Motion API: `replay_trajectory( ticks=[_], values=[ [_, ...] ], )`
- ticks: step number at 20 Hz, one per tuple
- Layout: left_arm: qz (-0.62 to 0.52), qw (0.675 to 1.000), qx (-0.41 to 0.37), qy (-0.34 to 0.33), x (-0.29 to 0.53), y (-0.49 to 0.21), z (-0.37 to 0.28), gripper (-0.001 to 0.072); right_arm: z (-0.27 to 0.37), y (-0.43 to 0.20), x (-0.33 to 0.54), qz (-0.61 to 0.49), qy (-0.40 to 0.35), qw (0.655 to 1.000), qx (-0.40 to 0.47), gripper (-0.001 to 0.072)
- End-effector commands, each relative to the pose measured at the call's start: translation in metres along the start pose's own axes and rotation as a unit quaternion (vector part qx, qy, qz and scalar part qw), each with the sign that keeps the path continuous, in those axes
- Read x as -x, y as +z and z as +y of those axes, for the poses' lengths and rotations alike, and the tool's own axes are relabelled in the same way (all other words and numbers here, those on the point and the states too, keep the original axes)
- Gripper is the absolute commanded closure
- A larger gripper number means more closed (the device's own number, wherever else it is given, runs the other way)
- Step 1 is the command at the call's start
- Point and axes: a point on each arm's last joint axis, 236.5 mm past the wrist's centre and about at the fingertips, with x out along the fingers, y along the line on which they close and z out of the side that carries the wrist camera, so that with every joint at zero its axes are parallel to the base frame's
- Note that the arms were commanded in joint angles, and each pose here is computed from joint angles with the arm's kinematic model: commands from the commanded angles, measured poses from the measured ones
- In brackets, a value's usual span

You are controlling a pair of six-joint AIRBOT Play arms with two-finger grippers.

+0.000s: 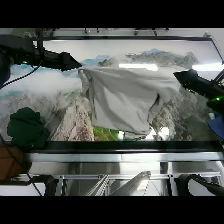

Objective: Fold the shirts.

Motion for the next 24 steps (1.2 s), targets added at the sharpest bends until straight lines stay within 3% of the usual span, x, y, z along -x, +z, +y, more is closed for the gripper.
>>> replay_trajectory(
  ticks=[1,2,3,7,12,16,17,24],
  values=[
    [-0.029,0.998,0.049,0.035,-0.034,0.005,0.060,0.0525,-0.022,-0.002,-0.042,0.048,0.029,0.998,-0.006,0.0269],
    [-0.022,0.998,0.055,0.033,-0.034,0.001,0.063,0.0212,-0.017,0.006,-0.041,0.050,0.043,0.998,-0.008,0.0270],
    [-0.016,0.997,0.063,0.030,-0.031,-0.002,0.064,-0.0012,-0.014,0.015,-0.035,0.049,0.050,0.997,-0.011,0.0271],
    [0.049,0.996,0.076,-0.009,0.001,-0.030,0.048,-0.0006,-0.046,-0.005,-0.006,0.128,-0.015,0.992,-0.012,0.0279],
    [0.194,0.966,0.152,-0.072,0.013,-0.121,0.007,-0.0005,-0.097,-0.077,0.027,0.285,-0.114,0.951,0.040,0.0278],
    [0.255,0.939,0.218,-0.075,-0.005,-0.207,-0.008,-0.0005,-0.100,-0.106,0.041,0.340,-0.108,0.933,0.043,0.0249],
    [0.258,0.936,0.228,-0.068,-0.010,-0.221,-0.007,-0.0005,-0.099,-0.111,0.043,0.348,-0.103,0.931,0.043,0.0177],
    [0.250,0.938,0.238,-0.016,-0.051,-0.264,0.001,0.0012,-0.089,-0.144,0.031,0.381,-0.096,0.917,0.066,0.0183]
  ],
)
